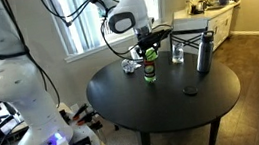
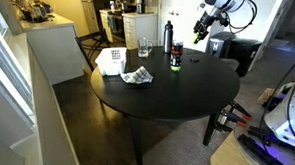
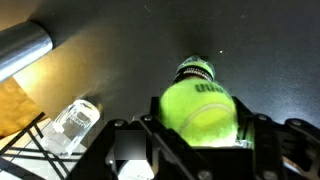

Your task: Put the green ball in the container

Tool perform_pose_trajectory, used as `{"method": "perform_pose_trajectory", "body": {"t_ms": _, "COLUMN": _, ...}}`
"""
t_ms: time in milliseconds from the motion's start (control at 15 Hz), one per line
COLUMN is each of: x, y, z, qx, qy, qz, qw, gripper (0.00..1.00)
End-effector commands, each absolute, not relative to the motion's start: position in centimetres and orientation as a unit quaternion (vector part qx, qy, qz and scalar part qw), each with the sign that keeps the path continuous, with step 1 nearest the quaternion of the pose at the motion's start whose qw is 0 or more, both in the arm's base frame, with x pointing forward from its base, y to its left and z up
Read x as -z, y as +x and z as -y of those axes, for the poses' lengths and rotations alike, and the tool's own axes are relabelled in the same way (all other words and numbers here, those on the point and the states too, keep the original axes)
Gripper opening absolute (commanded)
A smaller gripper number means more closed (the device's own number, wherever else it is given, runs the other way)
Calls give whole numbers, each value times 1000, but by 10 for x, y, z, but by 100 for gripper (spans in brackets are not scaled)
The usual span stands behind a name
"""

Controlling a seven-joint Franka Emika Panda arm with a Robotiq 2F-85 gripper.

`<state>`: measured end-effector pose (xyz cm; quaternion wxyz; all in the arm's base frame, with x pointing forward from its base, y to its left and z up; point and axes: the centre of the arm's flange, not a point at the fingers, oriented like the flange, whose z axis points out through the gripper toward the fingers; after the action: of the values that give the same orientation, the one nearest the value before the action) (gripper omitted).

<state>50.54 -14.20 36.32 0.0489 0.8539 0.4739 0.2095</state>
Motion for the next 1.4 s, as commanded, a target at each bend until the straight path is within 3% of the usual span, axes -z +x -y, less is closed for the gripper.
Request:
{"method": "perform_pose_trajectory", "body": {"t_ms": 0, "x": -378, "y": 489, "z": 137, "qx": -251, "qy": 832, "qz": -490, "qw": 71, "gripper": 42}}
{"method": "perform_pose_trajectory", "body": {"t_ms": 1333, "x": -366, "y": 507, "z": 106, "qx": -340, "qy": 785, "qz": -511, "qw": 83, "gripper": 42}}
